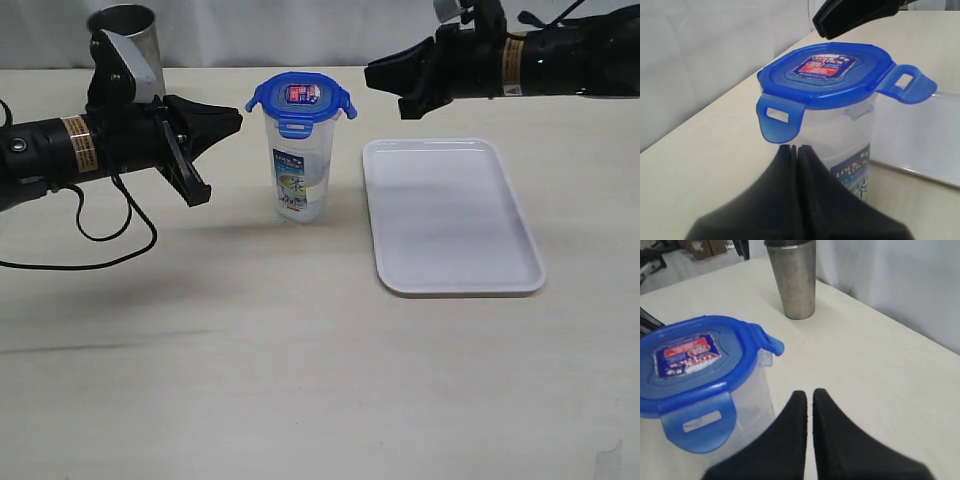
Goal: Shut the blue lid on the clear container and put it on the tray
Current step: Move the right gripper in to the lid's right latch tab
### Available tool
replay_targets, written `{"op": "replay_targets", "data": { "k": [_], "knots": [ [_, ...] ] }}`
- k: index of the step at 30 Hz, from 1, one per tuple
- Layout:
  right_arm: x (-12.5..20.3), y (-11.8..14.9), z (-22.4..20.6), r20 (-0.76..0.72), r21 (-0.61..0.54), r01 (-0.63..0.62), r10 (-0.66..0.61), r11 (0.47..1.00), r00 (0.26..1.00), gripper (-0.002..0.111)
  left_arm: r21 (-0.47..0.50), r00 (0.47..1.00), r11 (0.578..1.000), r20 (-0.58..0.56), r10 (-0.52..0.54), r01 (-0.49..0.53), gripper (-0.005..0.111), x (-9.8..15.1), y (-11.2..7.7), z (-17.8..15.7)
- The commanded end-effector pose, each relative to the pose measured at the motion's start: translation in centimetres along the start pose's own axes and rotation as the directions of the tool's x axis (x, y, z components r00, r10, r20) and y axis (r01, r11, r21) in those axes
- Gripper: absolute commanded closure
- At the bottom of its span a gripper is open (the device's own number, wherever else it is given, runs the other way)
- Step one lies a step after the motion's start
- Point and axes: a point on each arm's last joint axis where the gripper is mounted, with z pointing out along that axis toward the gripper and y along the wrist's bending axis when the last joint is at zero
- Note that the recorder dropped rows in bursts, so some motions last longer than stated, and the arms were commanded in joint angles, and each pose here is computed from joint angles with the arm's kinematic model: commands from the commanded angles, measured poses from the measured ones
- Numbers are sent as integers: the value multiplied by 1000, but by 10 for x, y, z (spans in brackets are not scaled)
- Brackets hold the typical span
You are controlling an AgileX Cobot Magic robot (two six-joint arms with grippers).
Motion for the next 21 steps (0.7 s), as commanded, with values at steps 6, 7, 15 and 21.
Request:
{"op": "replay_targets", "data": {
  "k": [6, 7, 15, 21],
  "knots": [
    [-1, 7, 12, -14, 2, 55, -55, 998, 998, 104, -5, 1000, 1000, -5, -9, 9, 107, 1, -1, 0],
    [-1, 7, 12, -14, 2, 55, -55, 998, 998, 104, -5, 1000, 1000, -5, -9, 9, 107, 1, -1, 0],
    [2, 13, 13, -25, -71, 87, -89, 994, 996, 104, -5, 1000, 1000, -5, -9, 9, 107, 1, -1, 0],
    [4, 14, 13, -45, -84, 93, -97, 992, 994, 104, -7, 1000, 1000, -4, -10, 10, 107, 1, 0, 0]
  ]
}}
